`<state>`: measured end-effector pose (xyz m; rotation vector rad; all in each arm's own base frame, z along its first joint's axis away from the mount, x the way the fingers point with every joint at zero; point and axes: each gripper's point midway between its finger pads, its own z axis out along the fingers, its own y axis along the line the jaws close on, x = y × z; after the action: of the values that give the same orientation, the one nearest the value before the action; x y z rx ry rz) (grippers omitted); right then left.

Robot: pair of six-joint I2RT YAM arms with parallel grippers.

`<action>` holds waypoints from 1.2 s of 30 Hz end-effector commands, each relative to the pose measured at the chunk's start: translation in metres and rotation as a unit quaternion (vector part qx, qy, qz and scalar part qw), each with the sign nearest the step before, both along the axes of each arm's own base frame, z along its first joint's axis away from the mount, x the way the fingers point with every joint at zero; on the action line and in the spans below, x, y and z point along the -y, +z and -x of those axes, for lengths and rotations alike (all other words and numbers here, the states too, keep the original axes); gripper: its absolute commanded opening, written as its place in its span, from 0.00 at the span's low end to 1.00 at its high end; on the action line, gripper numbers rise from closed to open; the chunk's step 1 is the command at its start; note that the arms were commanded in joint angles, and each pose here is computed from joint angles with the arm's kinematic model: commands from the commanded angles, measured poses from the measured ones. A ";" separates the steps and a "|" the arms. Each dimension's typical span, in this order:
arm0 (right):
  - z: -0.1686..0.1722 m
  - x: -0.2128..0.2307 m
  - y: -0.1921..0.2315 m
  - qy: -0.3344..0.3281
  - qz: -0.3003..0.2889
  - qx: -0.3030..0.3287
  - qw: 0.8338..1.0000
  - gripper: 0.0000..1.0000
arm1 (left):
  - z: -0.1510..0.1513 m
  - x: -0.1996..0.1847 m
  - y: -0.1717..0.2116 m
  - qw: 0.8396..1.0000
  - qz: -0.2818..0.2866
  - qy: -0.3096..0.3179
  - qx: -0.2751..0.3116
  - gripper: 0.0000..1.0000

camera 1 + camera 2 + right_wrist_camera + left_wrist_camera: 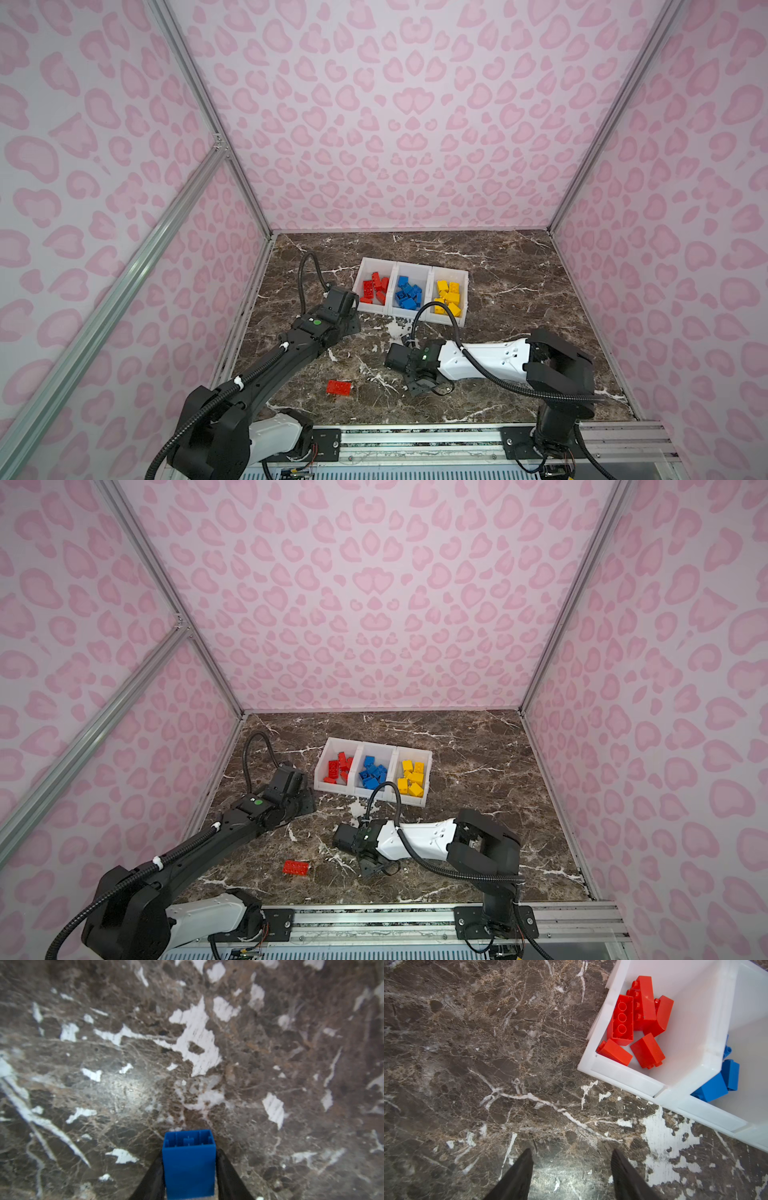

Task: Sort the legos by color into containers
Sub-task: 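Lift the blue brick over the middle compartment while the left gripper lowers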

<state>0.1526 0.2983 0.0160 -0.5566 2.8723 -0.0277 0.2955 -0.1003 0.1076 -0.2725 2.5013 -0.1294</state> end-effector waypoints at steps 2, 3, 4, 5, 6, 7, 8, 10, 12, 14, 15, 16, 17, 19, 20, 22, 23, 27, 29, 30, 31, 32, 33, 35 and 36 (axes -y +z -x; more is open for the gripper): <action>0.001 0.001 -0.002 -0.001 -0.003 -0.003 1.000 0.35 | 0.001 -0.002 0.002 1.000 0.003 0.008 0.004 0.63; 0.001 0.001 0.000 -0.001 -0.004 -0.002 1.000 0.35 | 0.000 -0.002 0.003 1.000 0.004 0.007 0.006 0.63; 0.000 0.001 0.001 -0.001 -0.005 0.001 1.000 0.34 | 0.001 -0.002 0.004 1.000 0.004 0.008 0.007 0.63; -0.001 0.000 0.003 0.000 -0.007 0.004 1.000 0.34 | 0.001 -0.002 0.005 1.000 0.005 0.008 0.008 0.63; -0.002 0.000 0.006 0.002 -0.009 0.007 1.000 0.33 | 0.002 -0.003 0.005 1.000 0.005 0.008 0.008 0.62; -0.004 -0.002 0.009 0.004 -0.012 0.009 1.000 0.33 | 0.002 -0.003 0.006 1.000 0.005 0.009 0.009 0.63; -0.006 -0.002 0.013 0.006 -0.014 0.013 1.000 0.33 | 0.002 -0.003 0.007 1.000 0.006 0.008 0.010 0.63; -0.015 -0.005 0.023 0.012 -0.017 0.021 1.000 0.33 | 0.004 -0.004 0.009 1.000 0.006 0.008 0.010 0.63; -0.031 -0.008 0.038 0.018 -0.021 0.037 0.999 0.33 | 0.006 -0.005 0.011 1.000 0.007 0.011 0.010 0.63; -0.056 -0.012 0.058 0.023 -0.030 0.059 0.998 0.33 | 0.009 -0.006 0.012 1.000 0.010 0.014 0.011 0.63; -0.070 -0.013 0.067 0.023 -0.035 0.069 0.997 0.33 | 0.010 -0.007 0.013 1.000 0.012 0.014 0.011 0.62; -0.085 -0.015 0.077 0.022 -0.041 0.079 0.996 0.33 | 0.013 -0.008 0.013 1.000 0.013 0.016 0.011 0.63; -0.102 -0.017 0.087 0.021 -0.048 0.091 0.995 0.33 | 0.015 -0.009 0.013 1.000 0.015 0.018 0.011 0.62; -0.132 -0.020 0.103 0.021 -0.057 0.111 0.992 0.33 | 0.019 -0.010 0.014 1.000 0.019 0.022 0.011 0.62; -0.150 -0.023 0.113 0.020 -0.064 0.123 0.990 0.33 | 0.022 -0.011 0.013 0.999 0.021 0.023 0.010 0.63; -0.177 -0.024 0.121 0.015 -0.070 0.132 0.989 0.33 | 0.027 -0.013 0.012 0.999 0.024 0.026 0.007 0.62; -0.190 -0.024 0.122 0.011 -0.073 0.134 0.988 0.33 | 0.030 -0.014 0.011 0.999 0.024 0.028 0.005 0.63; -0.231 -0.024 0.121 -0.002 -0.080 0.138 0.987 0.33 | 0.041 -0.017 0.008 0.999 0.033 0.034 0.000 0.62; -0.245 -0.020 0.116 -0.013 -0.079 0.132 0.988 0.33 | 0.047 -0.017 0.004 0.999 0.038 0.036 -0.004 0.62; -0.250 -0.017 0.113 -0.019 -0.077 0.129 0.988 0.33 | 0.049 -0.017 0.003 0.998 0.041 0.036 -0.005 0.62; -0.254 -0.015 0.110 -0.025 -0.076 0.127 0.989 0.33 | 0.052 -0.017 0.002 0.998 0.042 0.036 -0.007 0.63; -0.257 -0.013 0.108 -0.031 -0.078 0.124 0.989 0.33 | 0.055 -0.017 0.000 0.998 0.043 0.037 -0.009 0.63; -0.259 -0.011 0.107 -0.035 -0.080 0.124 0.988 0.34 | 0.057 -0.017 -0.001 0.998 0.044 0.037 -0.011 0.63; -0.261 -0.008 0.107 -0.042 -0.083 0.125 0.988 0.41 | 0.062 -0.016 -0.005 0.998 0.045 0.035 -0.016 0.62; -0.262 -0.007 0.107 -0.044 -0.083 0.125 0.988 0.47 | 0.064 -0.015 -0.007 0.998 0.046 0.033 -0.018 0.63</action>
<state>0.4158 0.3049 0.1264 -0.3561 2.6067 0.1061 0.2387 -0.0861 0.1069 -0.3708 2.5005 -0.2148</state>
